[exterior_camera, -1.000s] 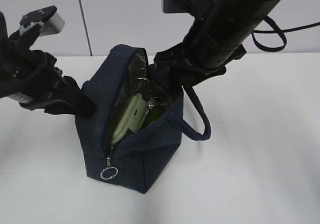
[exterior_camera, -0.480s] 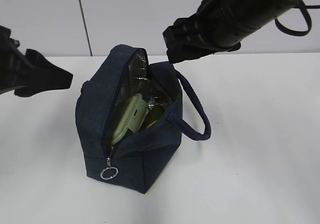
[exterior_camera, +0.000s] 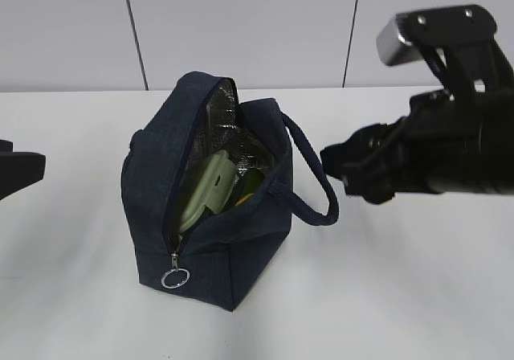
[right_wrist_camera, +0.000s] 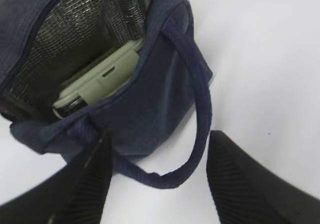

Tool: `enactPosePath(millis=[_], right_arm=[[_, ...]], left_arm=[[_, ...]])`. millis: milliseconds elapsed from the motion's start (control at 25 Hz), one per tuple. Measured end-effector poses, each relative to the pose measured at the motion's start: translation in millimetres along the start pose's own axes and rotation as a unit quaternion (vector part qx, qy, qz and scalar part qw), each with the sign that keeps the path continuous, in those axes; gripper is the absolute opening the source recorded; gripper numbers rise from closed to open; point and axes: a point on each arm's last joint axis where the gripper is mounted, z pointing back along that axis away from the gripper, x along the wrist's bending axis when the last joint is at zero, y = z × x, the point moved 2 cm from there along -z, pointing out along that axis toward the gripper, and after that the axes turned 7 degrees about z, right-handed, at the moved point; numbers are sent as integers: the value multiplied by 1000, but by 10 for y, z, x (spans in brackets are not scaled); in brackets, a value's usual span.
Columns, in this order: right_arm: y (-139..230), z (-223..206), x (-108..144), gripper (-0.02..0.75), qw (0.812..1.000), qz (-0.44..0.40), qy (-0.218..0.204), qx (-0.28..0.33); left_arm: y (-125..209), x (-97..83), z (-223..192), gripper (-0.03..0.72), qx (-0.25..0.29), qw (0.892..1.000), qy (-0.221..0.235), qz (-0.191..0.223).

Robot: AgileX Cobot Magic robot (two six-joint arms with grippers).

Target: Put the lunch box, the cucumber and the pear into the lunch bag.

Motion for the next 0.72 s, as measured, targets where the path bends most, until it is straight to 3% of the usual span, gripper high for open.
enactPosePath(millis=[440, 720], right_arm=[[450, 36, 590, 463, 990, 97, -84, -63], [648, -105, 868, 463, 977, 163, -129, -45]], left_arm=[[246, -19, 295, 274, -51, 999, -2, -16], [271, -56, 357, 270, -51, 998, 10, -20]])
